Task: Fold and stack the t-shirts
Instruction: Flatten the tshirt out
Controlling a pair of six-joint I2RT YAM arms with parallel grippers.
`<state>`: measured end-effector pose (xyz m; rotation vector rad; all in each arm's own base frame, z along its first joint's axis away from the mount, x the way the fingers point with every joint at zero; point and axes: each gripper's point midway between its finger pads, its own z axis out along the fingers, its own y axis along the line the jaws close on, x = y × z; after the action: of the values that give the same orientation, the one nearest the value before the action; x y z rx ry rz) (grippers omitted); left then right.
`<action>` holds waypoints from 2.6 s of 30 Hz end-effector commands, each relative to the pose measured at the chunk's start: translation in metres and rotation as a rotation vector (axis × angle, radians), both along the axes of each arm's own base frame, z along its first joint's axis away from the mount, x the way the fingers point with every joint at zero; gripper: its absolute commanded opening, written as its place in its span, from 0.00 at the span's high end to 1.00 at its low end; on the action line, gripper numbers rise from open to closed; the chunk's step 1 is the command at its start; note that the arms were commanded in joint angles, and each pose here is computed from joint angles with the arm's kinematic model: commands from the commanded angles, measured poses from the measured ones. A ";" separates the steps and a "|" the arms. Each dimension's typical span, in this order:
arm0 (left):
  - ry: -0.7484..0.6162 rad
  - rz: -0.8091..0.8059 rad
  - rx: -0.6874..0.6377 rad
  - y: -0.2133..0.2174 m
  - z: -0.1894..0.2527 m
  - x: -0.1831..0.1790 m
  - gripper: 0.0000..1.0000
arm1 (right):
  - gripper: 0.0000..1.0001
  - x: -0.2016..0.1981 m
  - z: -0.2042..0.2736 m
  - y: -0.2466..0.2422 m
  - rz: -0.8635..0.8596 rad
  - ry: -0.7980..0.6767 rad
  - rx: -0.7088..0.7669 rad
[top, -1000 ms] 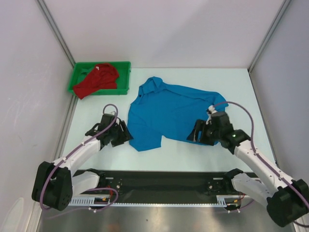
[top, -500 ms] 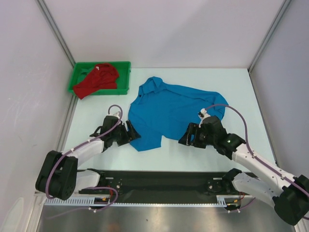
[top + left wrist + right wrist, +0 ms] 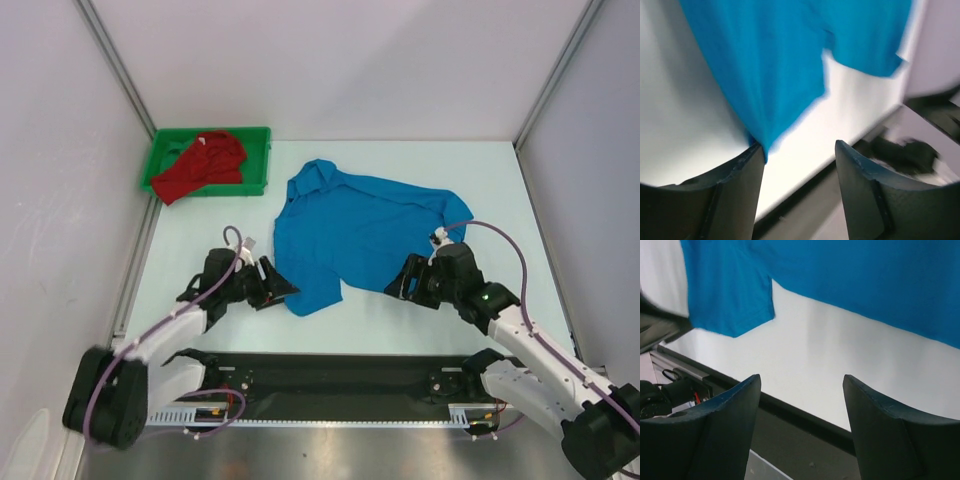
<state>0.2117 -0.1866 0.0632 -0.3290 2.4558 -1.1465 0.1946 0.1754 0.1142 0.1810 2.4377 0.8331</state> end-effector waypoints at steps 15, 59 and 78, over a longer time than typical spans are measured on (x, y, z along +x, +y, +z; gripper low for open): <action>-0.152 0.032 -0.004 0.012 0.106 -0.006 0.33 | 0.40 0.029 -0.021 -0.105 -0.506 0.160 -0.128; -0.156 -0.036 0.035 0.005 0.066 -0.005 0.42 | 0.53 0.028 -0.093 -0.201 -1.275 0.268 0.400; -0.155 -0.013 0.014 0.006 0.071 -0.009 0.43 | 0.61 0.025 -0.112 -0.196 -1.365 0.358 0.509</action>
<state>0.2031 -0.1766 0.1237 -0.2196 2.3664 -1.0791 0.2355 -0.0215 0.0220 1.8892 1.6426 0.7633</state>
